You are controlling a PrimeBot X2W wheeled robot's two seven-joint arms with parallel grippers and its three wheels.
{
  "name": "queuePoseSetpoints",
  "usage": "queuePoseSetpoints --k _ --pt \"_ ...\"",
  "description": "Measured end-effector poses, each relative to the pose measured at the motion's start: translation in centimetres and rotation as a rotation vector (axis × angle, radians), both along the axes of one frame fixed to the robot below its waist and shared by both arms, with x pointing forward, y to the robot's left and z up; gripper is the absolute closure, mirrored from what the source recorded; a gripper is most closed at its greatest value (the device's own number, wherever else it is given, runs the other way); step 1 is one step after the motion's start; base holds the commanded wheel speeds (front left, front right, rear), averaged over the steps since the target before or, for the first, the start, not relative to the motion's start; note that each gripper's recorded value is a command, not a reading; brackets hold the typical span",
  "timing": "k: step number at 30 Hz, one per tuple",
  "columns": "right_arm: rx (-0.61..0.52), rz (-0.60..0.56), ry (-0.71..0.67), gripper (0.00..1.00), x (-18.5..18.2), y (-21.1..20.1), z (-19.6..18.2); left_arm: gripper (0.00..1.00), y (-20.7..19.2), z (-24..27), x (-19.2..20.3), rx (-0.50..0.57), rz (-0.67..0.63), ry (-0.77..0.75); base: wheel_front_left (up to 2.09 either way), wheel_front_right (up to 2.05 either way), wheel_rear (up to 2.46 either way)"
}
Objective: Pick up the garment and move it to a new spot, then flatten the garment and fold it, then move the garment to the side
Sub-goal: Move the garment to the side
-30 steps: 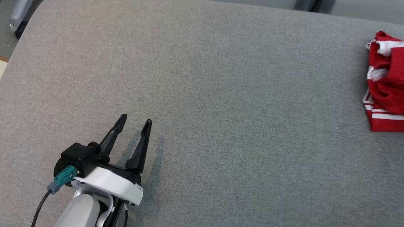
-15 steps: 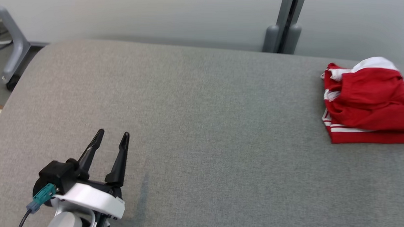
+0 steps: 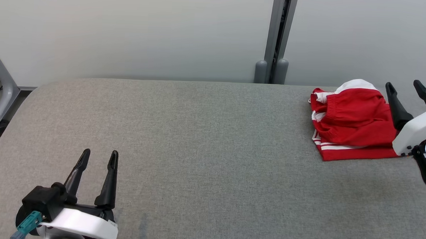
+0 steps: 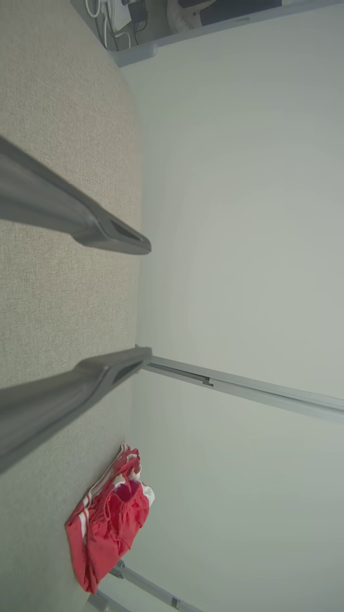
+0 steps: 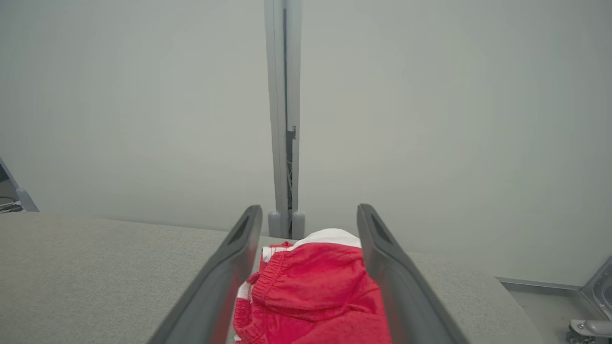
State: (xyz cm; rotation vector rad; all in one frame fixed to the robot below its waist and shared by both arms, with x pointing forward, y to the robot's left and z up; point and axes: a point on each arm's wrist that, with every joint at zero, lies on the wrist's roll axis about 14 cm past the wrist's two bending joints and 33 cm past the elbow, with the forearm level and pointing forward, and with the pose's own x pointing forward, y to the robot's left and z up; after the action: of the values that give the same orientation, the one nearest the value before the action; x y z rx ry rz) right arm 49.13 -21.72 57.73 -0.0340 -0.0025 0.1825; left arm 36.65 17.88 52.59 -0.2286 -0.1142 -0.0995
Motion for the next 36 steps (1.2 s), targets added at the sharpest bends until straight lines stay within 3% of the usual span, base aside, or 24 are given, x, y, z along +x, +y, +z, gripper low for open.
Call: queuePoseSetpoints --k 4,13,23,36 --pt "0.058 0.011 -0.064 0.0 -1.5 0.6 0.5 0.0 -0.1 0.5 0.0 0.0 0.001 -0.016 0.0 0.0 0.0" --pt "0.186 -0.03 -0.101 0.0 -6.5 1.9 -3.0 0.0 0.1 0.0 -0.2 0.042 0.018 -0.001 0.0 0.0 0.0" --pt "0.222 -0.056 -0.096 0.0 -10.1 3.6 -5.1 0.0 0.3 0.1 -0.5 0.029 0.058 -0.011 0.0 0.0 0.0" --pt "0.229 -0.044 -0.111 0.0 -11.4 5.2 -5.1 0.0 -0.1 -2.6 -1.5 0.039 0.067 0.058 0.0 0.0 0.0"
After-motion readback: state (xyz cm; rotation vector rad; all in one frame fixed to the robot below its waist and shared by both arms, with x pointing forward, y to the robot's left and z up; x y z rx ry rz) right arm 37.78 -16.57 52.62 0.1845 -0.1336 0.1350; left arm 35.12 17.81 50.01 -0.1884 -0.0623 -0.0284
